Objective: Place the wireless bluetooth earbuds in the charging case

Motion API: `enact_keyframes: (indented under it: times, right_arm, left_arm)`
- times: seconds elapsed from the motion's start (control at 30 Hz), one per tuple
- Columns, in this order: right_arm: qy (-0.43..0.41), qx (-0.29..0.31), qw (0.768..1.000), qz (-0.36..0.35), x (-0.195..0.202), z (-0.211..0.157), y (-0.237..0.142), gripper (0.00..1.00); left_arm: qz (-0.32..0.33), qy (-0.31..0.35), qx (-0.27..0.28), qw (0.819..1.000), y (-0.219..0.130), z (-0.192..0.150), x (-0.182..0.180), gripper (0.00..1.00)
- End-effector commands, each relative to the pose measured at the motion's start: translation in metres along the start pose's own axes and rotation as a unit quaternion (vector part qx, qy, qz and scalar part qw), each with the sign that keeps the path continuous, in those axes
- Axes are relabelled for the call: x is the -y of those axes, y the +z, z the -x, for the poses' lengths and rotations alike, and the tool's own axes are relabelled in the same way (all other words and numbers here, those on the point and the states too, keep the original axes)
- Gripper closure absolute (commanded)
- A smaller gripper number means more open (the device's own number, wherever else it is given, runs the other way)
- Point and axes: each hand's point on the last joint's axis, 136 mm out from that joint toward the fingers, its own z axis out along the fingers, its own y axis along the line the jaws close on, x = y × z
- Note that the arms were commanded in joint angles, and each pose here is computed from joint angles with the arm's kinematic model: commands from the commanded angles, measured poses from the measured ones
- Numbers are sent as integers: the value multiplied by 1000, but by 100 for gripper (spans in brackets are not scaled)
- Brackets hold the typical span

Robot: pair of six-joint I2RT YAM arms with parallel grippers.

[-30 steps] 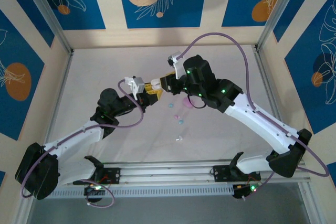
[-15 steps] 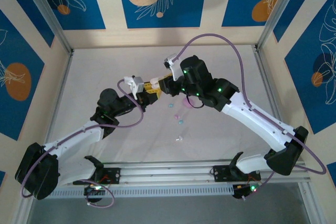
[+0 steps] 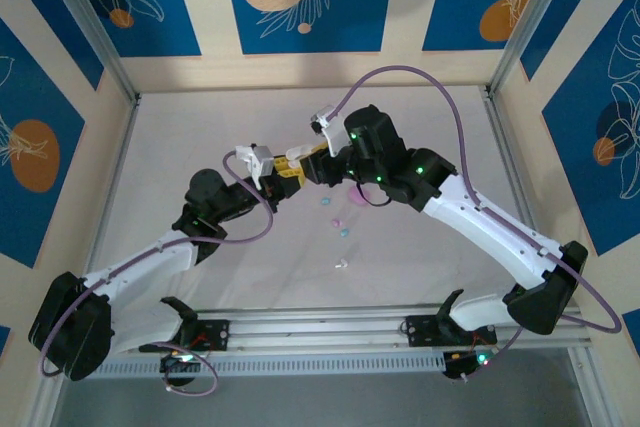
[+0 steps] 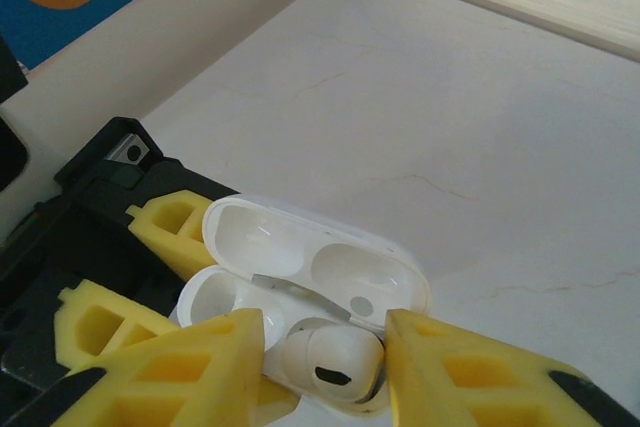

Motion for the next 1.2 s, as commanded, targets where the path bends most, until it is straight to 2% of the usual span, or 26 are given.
enact_keyframes:
  times: [0.0,0.23,0.53,0.7,0.8,0.9,1.03,1.17]
  right_arm:
    - [17,-12,999,34,-11,1,-7,58]
    - [59,-4,997,54,-11,11,-15,45]
    - [112,8,992,62,-5,21,-22,38]
    - [129,13,990,57,0,24,-24,42]
    - [134,12,990,49,4,23,-24,50]
    - [137,15,990,41,6,23,-27,55]
    - [139,32,989,37,6,30,-39,55]
    - [135,73,987,40,4,42,-62,48]
  left_arm:
    - [-21,28,54,998,1,40,13,84]
    - [-23,35,46,998,0,37,14,84]
    - [-21,36,40,998,0,35,14,84]
    - [-18,36,37,998,-1,33,13,84]
    - [-18,39,37,998,-1,33,13,84]
    - [-19,43,36,998,-2,33,14,84]
    - [-17,52,32,998,-3,32,14,84]
    - [-14,69,29,997,-5,33,15,83]
